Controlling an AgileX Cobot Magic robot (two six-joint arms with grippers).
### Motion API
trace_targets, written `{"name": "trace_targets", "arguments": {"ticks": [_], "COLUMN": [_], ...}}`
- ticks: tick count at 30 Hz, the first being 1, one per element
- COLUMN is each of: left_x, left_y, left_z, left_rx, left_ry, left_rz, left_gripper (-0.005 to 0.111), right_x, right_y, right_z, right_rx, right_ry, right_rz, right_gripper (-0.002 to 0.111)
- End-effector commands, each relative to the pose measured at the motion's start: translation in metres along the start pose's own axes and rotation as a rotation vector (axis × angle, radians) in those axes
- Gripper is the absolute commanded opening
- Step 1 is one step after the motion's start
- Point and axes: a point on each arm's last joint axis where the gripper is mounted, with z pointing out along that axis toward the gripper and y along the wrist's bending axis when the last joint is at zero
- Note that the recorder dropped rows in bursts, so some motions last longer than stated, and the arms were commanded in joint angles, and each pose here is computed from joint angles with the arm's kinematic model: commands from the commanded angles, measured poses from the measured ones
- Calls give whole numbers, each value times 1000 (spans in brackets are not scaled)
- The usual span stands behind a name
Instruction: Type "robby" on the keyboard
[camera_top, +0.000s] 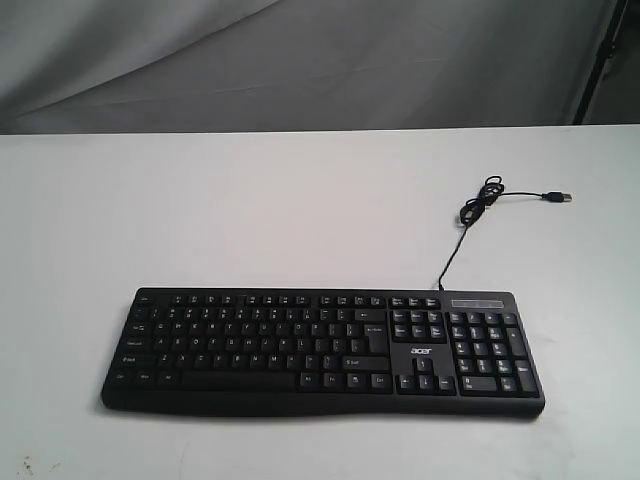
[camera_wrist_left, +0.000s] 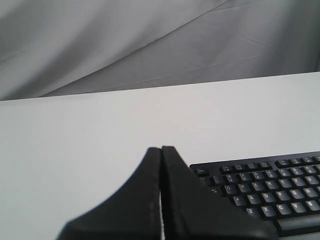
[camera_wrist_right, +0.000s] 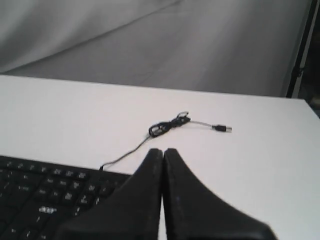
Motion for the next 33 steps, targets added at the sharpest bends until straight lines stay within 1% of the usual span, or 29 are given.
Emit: {"name": "trace_targets", "arguments": {"ticks": [1, 4, 8, 12, 13, 15, 17, 19, 21, 23, 26, 27, 29, 30, 33], "left_x": [1, 1, 1, 1, 1, 1, 1, 1, 1, 1, 1, 1, 1, 1, 1], "left_y": [0, 0, 0, 0, 0, 0, 0, 0, 0, 0, 0, 0, 0, 0, 0], "left_z": [0, 0, 0, 0, 0, 0, 0, 0, 0, 0, 0, 0, 0, 0, 0], "left_rx": [5, 5, 5, 5, 5, 5, 5, 5, 5, 5, 5, 5, 5, 5, 5], "left_ry": [-5, -5, -5, -5, -5, -5, -5, -5, -5, -5, -5, -5, -5, -5, -5], "left_rz": [3, 3, 3, 3, 3, 3, 3, 3, 3, 3, 3, 3, 3, 3, 3], "left_gripper": [0, 0, 0, 0, 0, 0, 0, 0, 0, 0, 0, 0, 0, 0, 0], "right_x": [-16, -25, -28, -41, -45, -52, -60, -66, -68, -68, -69, -76, -85, -91, -113], "right_y": [0, 0, 0, 0, 0, 0, -2, -3, -4, -5, -5, 0, 6, 7, 10], "right_z": [-2, -4, -5, -10, -13, -17, -24, -29, -32, -32, -32, -34, -34, -36, -31], "right_rx": [6, 4, 5, -4, -15, -56, -127, -198, -261, -286, -286, -295, -286, -281, -283], "right_ry": [-189, -285, -327, -479, -528, -622, -733, -810, -836, -844, -840, -809, -721, -674, -562], "right_rz": [-17, -11, -18, 14, 58, 198, 396, 543, 671, 761, 761, 665, 536, 501, 489], "right_gripper": [0, 0, 0, 0, 0, 0, 0, 0, 0, 0, 0, 0, 0, 0, 0]}}
